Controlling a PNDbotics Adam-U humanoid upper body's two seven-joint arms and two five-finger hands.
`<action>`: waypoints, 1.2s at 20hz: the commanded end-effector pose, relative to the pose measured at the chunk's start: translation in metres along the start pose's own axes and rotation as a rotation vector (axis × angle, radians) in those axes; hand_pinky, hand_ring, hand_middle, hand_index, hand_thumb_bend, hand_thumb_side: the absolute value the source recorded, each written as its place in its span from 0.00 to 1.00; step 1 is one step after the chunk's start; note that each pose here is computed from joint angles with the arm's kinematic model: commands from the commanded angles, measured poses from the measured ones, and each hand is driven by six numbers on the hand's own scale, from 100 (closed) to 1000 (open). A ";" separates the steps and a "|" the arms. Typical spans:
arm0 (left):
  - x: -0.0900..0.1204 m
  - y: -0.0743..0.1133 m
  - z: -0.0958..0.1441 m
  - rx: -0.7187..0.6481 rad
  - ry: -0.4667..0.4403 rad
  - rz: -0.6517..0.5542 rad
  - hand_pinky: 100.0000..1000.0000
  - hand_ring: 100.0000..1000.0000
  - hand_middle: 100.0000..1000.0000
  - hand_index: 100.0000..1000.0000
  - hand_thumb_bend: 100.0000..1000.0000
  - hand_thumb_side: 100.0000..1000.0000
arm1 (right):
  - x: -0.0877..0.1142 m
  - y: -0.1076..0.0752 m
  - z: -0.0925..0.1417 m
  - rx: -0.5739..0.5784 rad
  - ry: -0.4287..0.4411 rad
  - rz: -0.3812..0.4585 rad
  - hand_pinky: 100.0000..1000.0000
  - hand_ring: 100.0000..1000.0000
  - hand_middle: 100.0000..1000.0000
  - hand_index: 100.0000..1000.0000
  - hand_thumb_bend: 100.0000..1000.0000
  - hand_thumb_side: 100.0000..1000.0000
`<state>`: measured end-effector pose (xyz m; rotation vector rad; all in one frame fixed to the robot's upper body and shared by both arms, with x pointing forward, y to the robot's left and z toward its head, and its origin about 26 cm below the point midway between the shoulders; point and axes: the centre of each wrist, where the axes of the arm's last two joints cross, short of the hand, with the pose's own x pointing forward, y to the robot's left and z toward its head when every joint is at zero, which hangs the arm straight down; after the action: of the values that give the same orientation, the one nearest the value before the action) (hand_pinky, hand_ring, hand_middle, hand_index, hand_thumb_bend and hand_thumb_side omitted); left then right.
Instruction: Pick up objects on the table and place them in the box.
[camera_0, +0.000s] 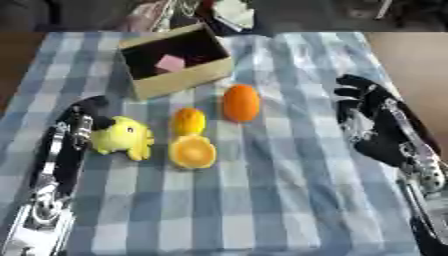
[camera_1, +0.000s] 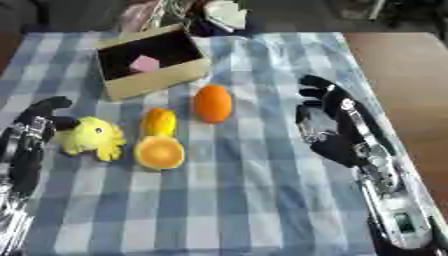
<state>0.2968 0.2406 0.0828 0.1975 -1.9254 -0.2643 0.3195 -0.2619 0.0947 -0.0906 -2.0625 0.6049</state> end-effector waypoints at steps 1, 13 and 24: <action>0.008 0.002 -0.003 0.005 -0.031 -0.008 0.70 0.58 0.70 0.78 0.08 0.86 | 0.004 -0.006 -0.003 0.000 -0.016 0.024 0.79 0.84 0.85 0.89 0.00 0.27; 0.019 0.020 -0.009 -0.004 -0.083 -0.109 0.70 0.58 0.71 0.79 0.07 0.73 | 0.004 -0.007 -0.002 0.004 -0.015 0.027 0.79 0.84 0.85 0.89 0.00 0.27; 0.076 0.093 -0.027 -0.446 -0.111 -0.836 0.72 0.63 0.71 0.80 0.17 0.32 | 0.002 -0.009 0.000 0.013 -0.003 0.038 0.79 0.84 0.85 0.89 0.00 0.28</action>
<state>0.2961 0.3018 0.1698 0.6324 -1.7917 -1.1416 0.3196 -0.2639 0.0935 -0.0972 -2.0530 0.6131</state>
